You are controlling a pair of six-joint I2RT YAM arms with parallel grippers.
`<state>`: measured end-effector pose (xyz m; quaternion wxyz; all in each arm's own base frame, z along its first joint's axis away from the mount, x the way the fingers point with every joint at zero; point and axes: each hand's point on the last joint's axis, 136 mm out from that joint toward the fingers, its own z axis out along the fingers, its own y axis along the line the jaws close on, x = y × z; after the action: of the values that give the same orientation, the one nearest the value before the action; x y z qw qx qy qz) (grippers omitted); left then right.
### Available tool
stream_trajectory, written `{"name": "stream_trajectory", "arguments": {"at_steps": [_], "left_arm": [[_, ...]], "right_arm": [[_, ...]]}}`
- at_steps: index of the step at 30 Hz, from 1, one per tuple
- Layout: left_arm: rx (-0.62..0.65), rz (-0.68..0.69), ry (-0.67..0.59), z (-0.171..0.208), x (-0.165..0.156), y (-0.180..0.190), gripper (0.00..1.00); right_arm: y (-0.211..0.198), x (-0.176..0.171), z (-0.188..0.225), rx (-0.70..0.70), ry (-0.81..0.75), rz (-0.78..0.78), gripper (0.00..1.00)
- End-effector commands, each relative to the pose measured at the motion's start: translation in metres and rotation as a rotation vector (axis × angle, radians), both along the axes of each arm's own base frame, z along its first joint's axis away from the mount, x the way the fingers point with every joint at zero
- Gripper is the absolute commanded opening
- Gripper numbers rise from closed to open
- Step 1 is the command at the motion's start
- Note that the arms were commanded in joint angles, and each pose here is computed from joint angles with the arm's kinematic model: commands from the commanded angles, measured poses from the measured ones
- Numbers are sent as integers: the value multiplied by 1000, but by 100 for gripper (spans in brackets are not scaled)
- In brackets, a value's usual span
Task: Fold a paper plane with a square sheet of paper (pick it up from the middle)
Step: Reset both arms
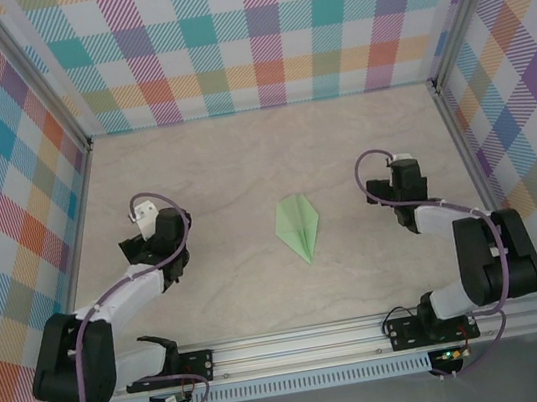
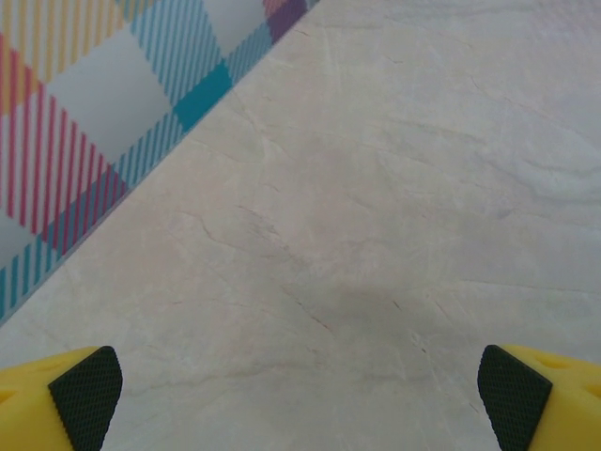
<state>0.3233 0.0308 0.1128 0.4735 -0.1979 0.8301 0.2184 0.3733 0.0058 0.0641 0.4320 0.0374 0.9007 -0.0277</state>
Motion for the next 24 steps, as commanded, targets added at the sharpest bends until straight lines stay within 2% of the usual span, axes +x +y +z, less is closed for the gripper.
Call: {"name": "stream_trajectory", "arguments": {"at_steps": [1,4,9,14,15,16,17,18,19,20,24], "left_arm": [[-6,-74,-142,7,27,-6,100],[7,-122,-157,9,38,-8,100],[-44,-172,-217,-6,54,0,100],[-91,-353,-200,-15,62,-25,100],[-109,-365,-180,-26,60,-26,99],[-101,-357,-239,-24,67,-21,100],[-133,-370,-170,-29,67,-23,100],[-149,-370,-153,-32,69,-23,100],[-137,-368,-194,-29,70,-20,100],[-151,-362,-159,-32,68,-21,100],[-142,-358,-176,-30,69,-19,100]], "right_arm": [[20,24,38,58,-237,154,99],[25,18,36,66,-313,193,100],[23,21,28,72,-300,186,100],[14,23,27,68,-296,131,100],[13,23,27,68,-297,125,100],[12,22,27,66,-295,119,100],[11,23,27,66,-298,113,100],[10,23,27,65,-299,108,100],[9,23,27,64,-300,99,100],[9,23,27,63,-299,98,100],[8,23,27,64,-299,95,100]]}}
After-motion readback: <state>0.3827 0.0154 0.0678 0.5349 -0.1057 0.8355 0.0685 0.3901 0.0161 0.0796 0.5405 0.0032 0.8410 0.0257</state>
